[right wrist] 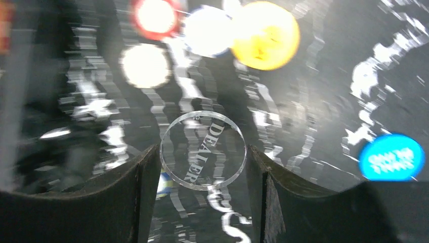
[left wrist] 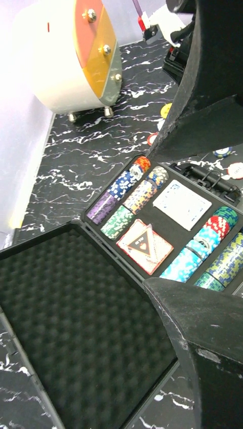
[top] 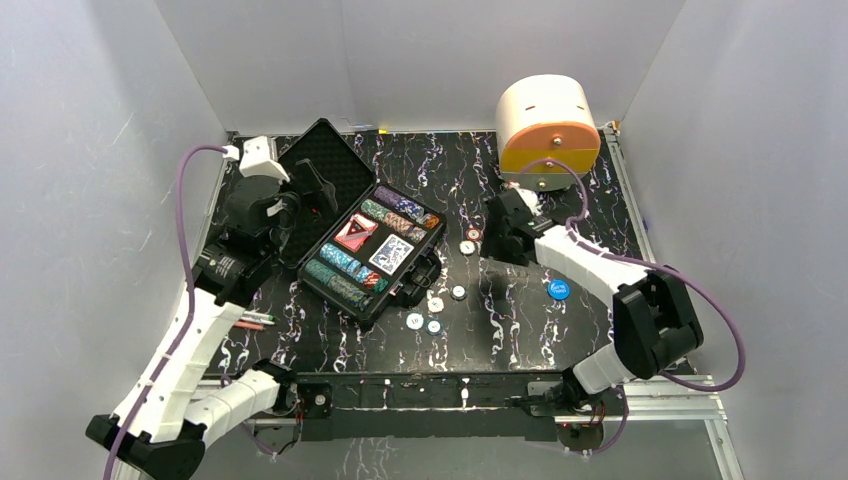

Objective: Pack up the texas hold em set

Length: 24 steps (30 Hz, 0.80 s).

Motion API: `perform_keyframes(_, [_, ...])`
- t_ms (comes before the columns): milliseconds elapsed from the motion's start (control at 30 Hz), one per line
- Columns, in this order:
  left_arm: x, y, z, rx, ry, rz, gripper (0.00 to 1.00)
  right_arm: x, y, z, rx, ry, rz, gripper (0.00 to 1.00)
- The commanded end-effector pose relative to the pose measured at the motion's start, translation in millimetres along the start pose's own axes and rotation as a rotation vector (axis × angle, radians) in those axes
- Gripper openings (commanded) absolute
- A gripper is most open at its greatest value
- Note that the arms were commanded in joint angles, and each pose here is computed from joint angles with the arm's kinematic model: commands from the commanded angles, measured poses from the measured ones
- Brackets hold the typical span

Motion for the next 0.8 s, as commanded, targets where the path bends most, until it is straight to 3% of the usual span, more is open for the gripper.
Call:
perform_keyframes(0, [-1.1,-20.8,-28.5,-0.124,0.002,-0.003,0.83,59.8,-52.1,-33.2,-0.187,-0.069,-0.222,0.56])
perform_keyframes(200, [2.8,-36.8,-40.1,-0.191,-0.002,-0.011,0.83,142.7,-78.8,-30.5,-0.262,-0.241,-0.378,0.57])
perform_keyframes(367, [5.6,-42.3,-40.5,-0.204,-0.004,-0.013,0.83,190.2,-67.4,-21.5,-0.254,-0.343,-0.395,0.57])
perform_keyframes(767, [8.1,-39.1,-31.8,-0.170,-0.004,-0.018,0.84,231.2,-37.1,-5.1,-0.204,-0.455,-0.354,0.59])
Point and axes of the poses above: each gripper's point midway between its finger pads, its own y axis out along the fingers, its own x axis along the line the jaws close on, z = x × y, the point moved 10 cm from there along -y, back along the fingers, and after that the axes turned 5 degrees about -y, right-handed, at the moved point
